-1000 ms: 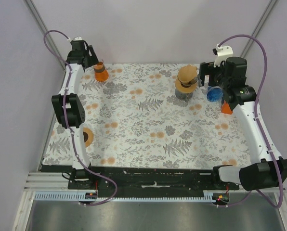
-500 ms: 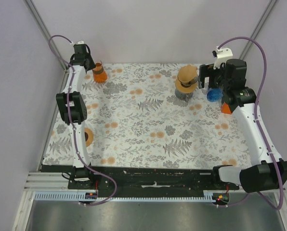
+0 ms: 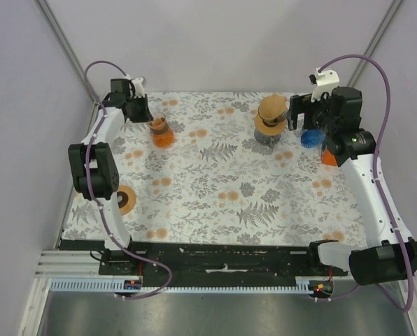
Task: Place the coffee filter in the dripper
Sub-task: Move the coffee server to the center of the board.
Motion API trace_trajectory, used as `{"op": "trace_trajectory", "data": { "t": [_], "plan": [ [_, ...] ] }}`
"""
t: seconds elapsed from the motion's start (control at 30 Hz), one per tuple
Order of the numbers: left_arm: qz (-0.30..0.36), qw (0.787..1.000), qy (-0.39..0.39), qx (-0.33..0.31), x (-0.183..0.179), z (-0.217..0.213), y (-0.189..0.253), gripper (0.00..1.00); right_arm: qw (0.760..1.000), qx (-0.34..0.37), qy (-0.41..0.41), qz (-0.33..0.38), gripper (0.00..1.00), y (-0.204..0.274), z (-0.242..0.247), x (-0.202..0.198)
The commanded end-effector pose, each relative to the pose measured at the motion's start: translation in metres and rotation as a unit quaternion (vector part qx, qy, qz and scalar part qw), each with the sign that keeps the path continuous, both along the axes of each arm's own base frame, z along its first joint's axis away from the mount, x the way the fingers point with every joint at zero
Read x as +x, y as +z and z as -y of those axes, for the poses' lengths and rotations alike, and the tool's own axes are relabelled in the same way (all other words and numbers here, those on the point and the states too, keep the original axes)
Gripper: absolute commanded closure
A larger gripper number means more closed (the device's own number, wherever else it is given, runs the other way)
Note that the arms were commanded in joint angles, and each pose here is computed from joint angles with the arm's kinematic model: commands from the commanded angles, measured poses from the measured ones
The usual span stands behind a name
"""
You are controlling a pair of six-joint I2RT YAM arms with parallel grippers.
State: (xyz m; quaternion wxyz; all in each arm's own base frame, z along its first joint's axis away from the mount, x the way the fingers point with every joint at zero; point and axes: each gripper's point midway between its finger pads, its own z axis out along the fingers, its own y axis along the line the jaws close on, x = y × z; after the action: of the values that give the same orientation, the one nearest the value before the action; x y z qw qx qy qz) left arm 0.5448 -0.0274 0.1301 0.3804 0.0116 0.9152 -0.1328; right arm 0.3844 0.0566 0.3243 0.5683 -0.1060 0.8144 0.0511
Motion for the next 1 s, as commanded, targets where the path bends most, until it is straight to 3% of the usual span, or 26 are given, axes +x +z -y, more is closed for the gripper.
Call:
{"op": "trace_trajectory", "data": {
  "t": [0.0,0.27,0.57,0.63,0.73,0.83,0.97],
  "plan": [
    [0.110,0.960,-0.254,0.042,-0.061,0.090,0.064,0.98,0.999,0.011,0.025,0.023,0.02,0.017,-0.009,-0.009],
    [0.111,0.889,-0.439,0.066,-0.164,0.171,0.035,0.98,0.999,0.017,0.023,0.025,0.02,0.018,-0.009,-0.012],
    [0.099,0.829,-0.548,0.057,-0.220,0.208,-0.002,0.98,0.999,0.026,0.027,0.026,0.02,0.018,-0.011,-0.021],
    [0.099,0.828,-0.549,0.053,-0.222,0.208,-0.002,0.85,0.999,0.027,0.027,0.027,0.02,0.019,-0.011,-0.022],
    [0.097,0.834,-0.540,0.057,-0.220,0.207,0.007,0.49,0.999,0.025,0.026,0.026,0.02,0.019,-0.010,-0.023],
    [0.094,0.850,-0.516,0.049,-0.214,0.202,0.036,0.24,0.999,0.025,0.027,0.023,0.02,0.017,-0.010,-0.023],
    [0.116,0.869,-0.480,0.033,-0.207,0.175,0.096,0.11,0.998,0.033,0.038,0.022,0.02,0.018,-0.015,-0.025]
  ]
}}
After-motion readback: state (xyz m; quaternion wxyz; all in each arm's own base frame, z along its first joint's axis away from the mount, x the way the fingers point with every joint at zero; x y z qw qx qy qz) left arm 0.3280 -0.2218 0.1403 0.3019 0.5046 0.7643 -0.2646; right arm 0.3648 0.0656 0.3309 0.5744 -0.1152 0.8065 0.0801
